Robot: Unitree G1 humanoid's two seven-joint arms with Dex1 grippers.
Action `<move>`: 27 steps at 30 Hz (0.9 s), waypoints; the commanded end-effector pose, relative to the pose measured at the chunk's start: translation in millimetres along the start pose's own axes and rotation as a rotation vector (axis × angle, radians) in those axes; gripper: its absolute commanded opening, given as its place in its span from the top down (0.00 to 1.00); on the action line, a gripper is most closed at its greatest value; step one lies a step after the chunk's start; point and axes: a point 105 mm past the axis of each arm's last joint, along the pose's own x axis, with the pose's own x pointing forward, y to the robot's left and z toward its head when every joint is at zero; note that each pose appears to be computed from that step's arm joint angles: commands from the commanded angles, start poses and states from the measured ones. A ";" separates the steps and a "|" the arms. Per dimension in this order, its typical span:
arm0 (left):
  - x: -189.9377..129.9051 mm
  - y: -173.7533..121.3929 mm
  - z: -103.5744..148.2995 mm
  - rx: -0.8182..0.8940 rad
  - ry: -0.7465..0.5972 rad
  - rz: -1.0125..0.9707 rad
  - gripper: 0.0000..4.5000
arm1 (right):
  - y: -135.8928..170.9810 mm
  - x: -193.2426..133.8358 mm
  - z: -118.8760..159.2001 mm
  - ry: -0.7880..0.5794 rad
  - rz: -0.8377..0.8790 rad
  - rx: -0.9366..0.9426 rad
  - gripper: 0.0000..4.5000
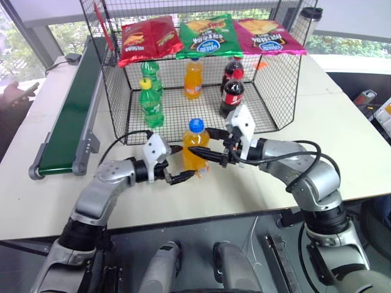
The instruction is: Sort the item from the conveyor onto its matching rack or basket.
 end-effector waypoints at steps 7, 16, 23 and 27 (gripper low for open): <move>-38.4 40.5 27.5 0.015 -0.126 0.363 0.01 | -43.8 10.7 43.5 -0.141 -0.235 -0.089 0.44; -31.8 34.1 21.5 -0.034 -0.151 0.445 0.01 | -88.2 29.7 47.7 -0.173 -0.433 -0.106 0.44; -23.3 27.6 18.8 -0.040 -0.152 0.483 0.01 | -107.6 44.8 49.7 -0.192 -0.510 -0.124 0.44; -24.0 27.9 16.7 -0.039 -0.146 0.512 0.01 | -112.9 54.8 49.6 -0.205 -0.522 -0.123 0.44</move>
